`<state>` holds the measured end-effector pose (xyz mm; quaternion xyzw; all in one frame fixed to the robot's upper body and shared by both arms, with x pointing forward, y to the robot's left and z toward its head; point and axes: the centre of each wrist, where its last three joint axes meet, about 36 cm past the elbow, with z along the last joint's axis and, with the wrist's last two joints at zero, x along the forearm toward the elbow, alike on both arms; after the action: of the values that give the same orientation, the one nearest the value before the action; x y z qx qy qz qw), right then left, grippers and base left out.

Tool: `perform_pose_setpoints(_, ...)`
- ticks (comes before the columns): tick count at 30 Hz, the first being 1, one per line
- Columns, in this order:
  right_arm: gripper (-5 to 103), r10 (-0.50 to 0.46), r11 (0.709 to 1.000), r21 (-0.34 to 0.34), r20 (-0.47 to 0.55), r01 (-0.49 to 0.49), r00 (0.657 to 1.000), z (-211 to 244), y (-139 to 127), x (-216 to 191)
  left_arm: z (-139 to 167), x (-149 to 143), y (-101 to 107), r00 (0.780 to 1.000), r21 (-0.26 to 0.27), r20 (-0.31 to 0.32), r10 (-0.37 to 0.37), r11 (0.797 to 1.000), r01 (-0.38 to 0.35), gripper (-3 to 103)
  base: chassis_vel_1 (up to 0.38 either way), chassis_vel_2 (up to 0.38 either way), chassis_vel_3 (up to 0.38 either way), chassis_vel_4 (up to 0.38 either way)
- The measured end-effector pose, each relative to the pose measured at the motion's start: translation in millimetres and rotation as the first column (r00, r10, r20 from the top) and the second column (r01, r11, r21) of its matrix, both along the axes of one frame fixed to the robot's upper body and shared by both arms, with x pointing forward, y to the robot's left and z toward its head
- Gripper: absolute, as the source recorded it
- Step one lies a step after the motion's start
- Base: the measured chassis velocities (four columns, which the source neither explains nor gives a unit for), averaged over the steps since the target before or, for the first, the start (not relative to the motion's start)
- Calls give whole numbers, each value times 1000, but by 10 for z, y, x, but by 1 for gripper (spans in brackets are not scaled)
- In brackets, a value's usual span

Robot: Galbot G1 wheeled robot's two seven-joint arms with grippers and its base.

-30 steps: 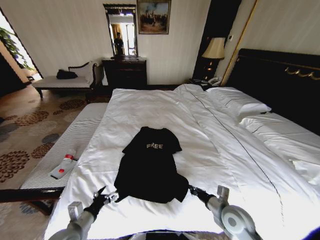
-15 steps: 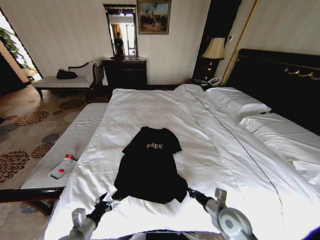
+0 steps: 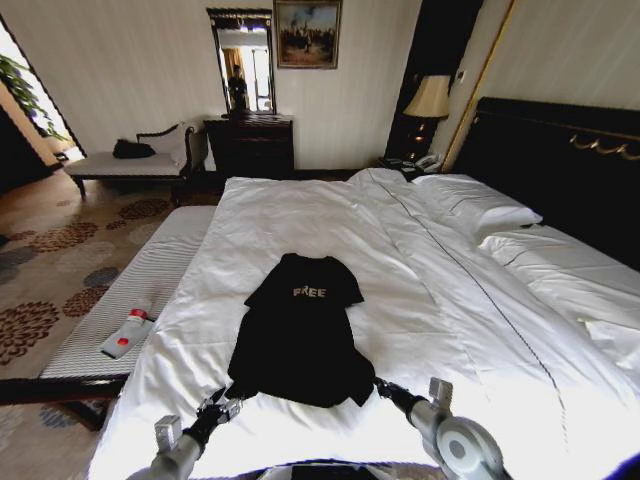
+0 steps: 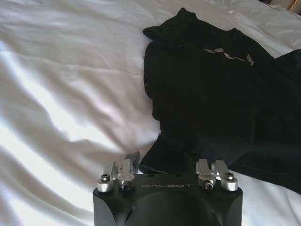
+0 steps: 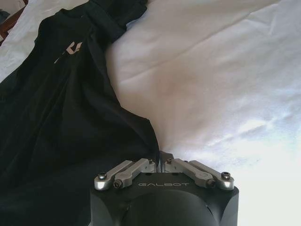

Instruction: Fold the clothes on the bed.

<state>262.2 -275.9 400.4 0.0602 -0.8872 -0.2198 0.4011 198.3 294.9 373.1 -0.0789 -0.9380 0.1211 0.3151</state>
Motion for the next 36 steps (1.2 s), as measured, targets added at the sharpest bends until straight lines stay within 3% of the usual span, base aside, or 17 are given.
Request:
perform_pose_setpoints(2, 12, -6, 1000, -2, -3, 6, 1000, 18, 17, -9, -36, 1, -3, 1000, 15, 16, -8, 1000, 8, 44, 0, 0, 0, 0)
perform_pose_setpoints(3, 12, -6, 1000, -2, -3, 6, 1000, 18, 17, -9, -36, 1, -3, 1000, 15, 16, -8, 1000, 8, 44, 0, 0, 0, 0)
perform_pose_setpoints(5, 23, -13, 1000, 9, -15, 13, 1000, 42, 40, -46, -47, 29, -26, 1000, 10, 28, -6, 1000, 6, 34, 0, 0, 0, 0)
perform_pose_setpoints(6, 28, -18, 1000, 16, -21, 18, 1000, 60, 49, -76, -48, 41, -42, 999, 6, 35, -3, 1000, 3, 34, 0, 0, 0, 0)
perform_pose_setpoints(8, 28, -22, 999, 23, -27, 23, 999, 73, 54, -105, -49, 56, -56, 999, 2, 43, 3, 1000, -3, 28, 0, 0, 0, 0)
perform_pose_setpoints(12, 49, -45, 997, 67, -67, 49, 997, 127, 81, -306, -57, 115, -87, 996, 3, 83, 24, 1000, -24, 7, 0, 0, 0, 0)
perform_pose_setpoints(14, 55, -51, 995, 79, -79, 57, 996, 117, 100, -348, -56, 117, -84, 996, -1, 82, 28, 1000, -28, 3, 0, 0, 0, 0)
perform_pose_setpoints(17, 61, -59, 994, 90, -88, 67, 994, 99, 123, -377, -54, 113, -76, 996, -2, 81, 31, 1000, -31, 1, 0, 0, 0, 0)
perform_pose_setpoints(22, 87, -81, 987, 127, -123, 97, 989, -7, 166, -468, -23, 85, -58, 996, -3, 79, 32, 999, -32, 0, 0, 0, 0, 0)
perform_pose_setpoints(28, 103, -91, 981, 161, -132, 112, 987, -54, 204, -457, 8, 90, -59, 996, -6, 82, 31, 1000, -31, 0, 0, 0, 0, 0)
perform_pose_setpoints(34, 94, -91, 975, 192, -127, 114, 988, -49, 265, -426, 30, 91, -26, 996, 6, 71, 55, 998, -55, 0, 0, 0, 0, 0)
perform_pose_setpoints(36, 84, -88, 972, 205, -126, 113, 988, -48, 304, -415, 53, 81, 5, 996, 8, 65, 66, 998, -67, 0, 0, 0, 0, 0)
